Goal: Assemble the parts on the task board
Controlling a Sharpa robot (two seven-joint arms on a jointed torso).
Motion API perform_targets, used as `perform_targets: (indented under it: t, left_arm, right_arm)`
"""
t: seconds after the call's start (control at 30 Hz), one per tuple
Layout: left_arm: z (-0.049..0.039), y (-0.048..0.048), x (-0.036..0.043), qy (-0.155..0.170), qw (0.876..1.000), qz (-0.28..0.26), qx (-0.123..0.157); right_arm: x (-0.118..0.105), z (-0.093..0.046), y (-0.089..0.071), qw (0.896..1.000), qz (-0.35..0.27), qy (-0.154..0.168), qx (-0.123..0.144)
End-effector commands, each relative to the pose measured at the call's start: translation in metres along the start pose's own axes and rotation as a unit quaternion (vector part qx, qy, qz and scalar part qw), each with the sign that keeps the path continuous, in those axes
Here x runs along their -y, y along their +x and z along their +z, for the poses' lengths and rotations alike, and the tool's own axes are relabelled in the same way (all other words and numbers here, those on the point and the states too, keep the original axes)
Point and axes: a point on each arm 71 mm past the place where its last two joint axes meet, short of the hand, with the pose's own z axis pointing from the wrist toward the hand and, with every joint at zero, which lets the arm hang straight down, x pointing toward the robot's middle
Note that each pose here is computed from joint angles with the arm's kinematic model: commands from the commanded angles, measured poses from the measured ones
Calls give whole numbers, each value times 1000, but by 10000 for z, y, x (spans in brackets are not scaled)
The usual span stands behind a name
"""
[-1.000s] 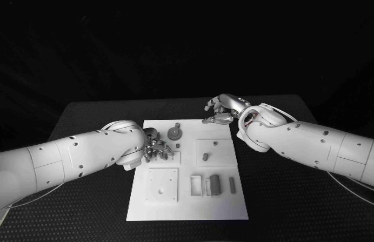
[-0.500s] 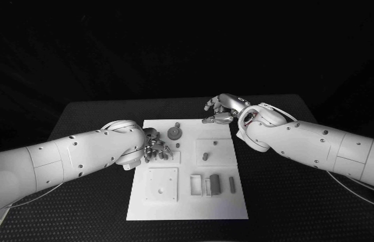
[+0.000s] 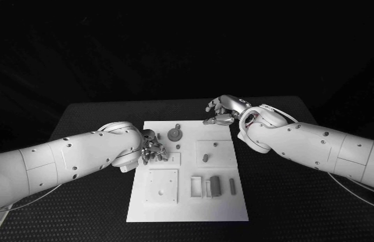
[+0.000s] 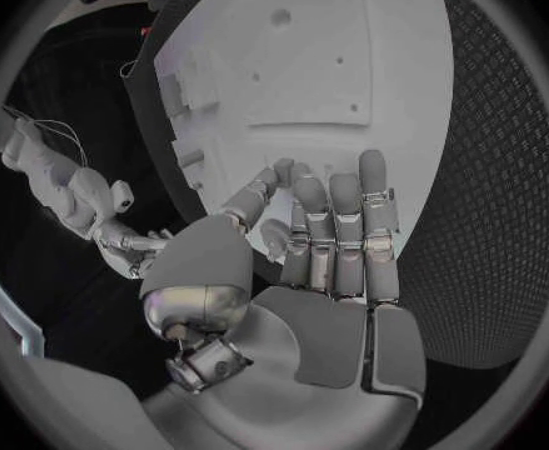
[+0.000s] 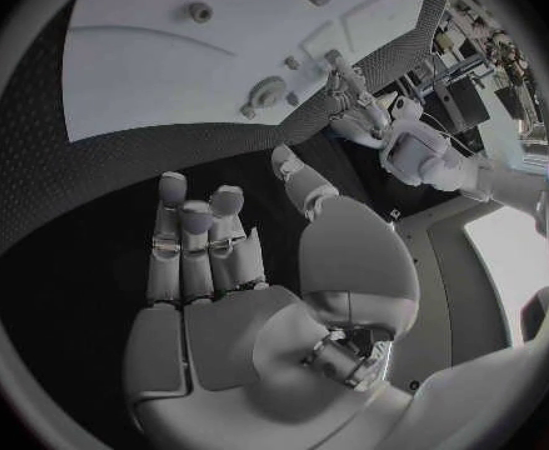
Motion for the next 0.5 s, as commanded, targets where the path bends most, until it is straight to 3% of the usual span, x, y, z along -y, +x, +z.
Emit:
perform_targets:
  t: [0.03,0.2,0.3,0.5]
  left_arm:
    - [-51,-118,-28,0,1000,-13,6]
    - [-100,-410,-66,-6,999,-33,34]
    - [-115,-539,-83,-9,998,-37,46]
    - [-56,-677,-82,-17,997,-46,57]
  right_arm:
    - [16,1,0,1000,-2,-1,-3]
    - [27,1,-2,1000,-3,1,-3]
    - [32,2,-4,1000,-3,1,-3]
    - [25,10,2,1000,-3,1,-3]
